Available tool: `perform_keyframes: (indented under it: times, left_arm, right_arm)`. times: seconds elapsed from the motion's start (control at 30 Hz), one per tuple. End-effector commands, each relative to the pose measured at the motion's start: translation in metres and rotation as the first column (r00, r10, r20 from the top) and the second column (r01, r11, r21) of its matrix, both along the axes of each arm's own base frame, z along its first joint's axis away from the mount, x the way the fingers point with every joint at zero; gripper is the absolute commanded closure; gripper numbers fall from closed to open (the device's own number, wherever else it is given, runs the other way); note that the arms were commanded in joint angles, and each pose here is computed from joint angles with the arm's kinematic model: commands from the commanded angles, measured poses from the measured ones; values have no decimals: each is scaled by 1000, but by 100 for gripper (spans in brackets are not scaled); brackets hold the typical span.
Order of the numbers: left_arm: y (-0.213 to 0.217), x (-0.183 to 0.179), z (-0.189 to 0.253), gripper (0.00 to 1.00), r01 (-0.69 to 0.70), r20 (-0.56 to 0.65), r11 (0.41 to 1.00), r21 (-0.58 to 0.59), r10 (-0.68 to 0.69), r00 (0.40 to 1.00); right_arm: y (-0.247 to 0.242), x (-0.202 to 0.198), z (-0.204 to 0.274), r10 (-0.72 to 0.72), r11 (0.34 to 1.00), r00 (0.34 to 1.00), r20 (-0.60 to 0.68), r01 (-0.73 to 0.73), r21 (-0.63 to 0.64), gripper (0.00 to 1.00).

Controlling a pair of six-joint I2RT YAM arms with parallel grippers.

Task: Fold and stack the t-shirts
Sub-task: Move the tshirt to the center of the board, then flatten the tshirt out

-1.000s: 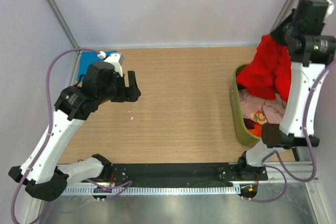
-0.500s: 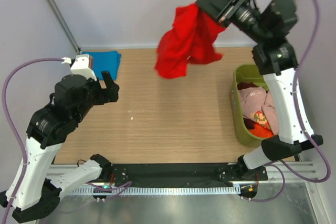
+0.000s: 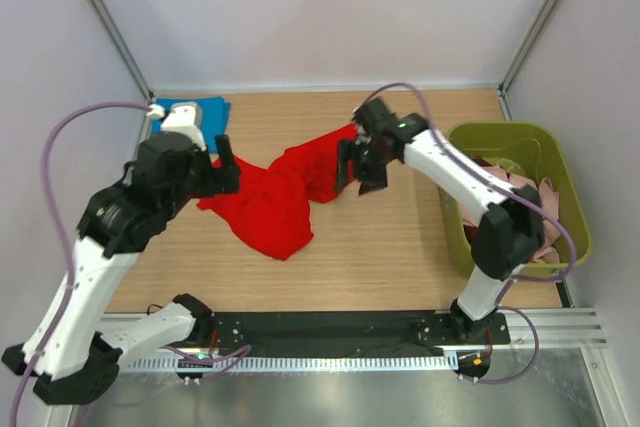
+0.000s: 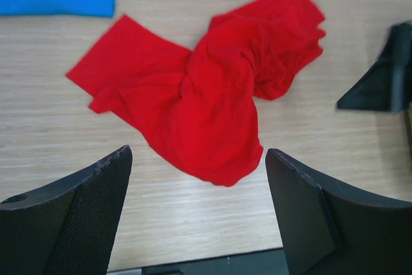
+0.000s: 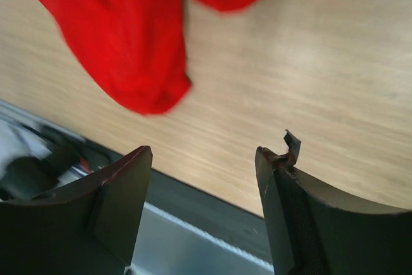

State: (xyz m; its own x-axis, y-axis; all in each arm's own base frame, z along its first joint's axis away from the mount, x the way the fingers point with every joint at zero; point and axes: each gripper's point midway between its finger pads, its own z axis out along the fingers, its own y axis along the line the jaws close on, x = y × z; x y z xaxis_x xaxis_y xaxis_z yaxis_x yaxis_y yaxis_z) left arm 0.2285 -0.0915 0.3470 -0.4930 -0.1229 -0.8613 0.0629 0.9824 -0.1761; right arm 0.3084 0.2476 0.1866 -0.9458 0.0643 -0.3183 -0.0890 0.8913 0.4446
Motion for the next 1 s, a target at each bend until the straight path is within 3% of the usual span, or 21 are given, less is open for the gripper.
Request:
perform_keyframes:
  times: [0.0,0.1,0.13,0.23,0.37,0.6,0.77,0.83,0.97]
  left_arm:
    - [-25,8,-56,14,48,-219,999,18,-42,975]
    - [-31,15,-116,18,36,-412,999,5,-31,911]
    - [-30,11,-147,18,23,-504,1000,-2,-21,863]
    - [-12,21,-185,20,-110,-580,987,-114,24,814]
    - [19,41,-206,20,-283,-612,938,-200,106,784]
    - [27,67,-238,17,-332,-639,909,-252,102,763]
    - [22,84,-258,19,-353,-660,893,-278,89,746]
    - [29,87,-269,22,-377,-674,895,-237,128,728]
    - [42,86,-281,22,-414,-672,895,-168,203,712]
  right_arm:
    - [15,-40,-45,183,977,979,-94,-192,-98,31]
    - [52,-47,-56,267,960,960,-78,-272,-61,31]
    - [64,-53,-69,294,951,950,-102,-301,-66,31]
    - [92,-62,-93,350,934,930,-116,-355,-29,27]
    - [107,-72,-108,393,918,909,-140,-398,-1,23]
    - [110,-76,-136,411,907,896,-165,-420,-21,20]
    - [112,-69,-142,430,897,889,-155,-440,-40,31]
    - [112,-68,-144,437,893,886,-154,-448,-45,35]
    - [109,-68,-150,444,887,881,-165,-458,-59,32]
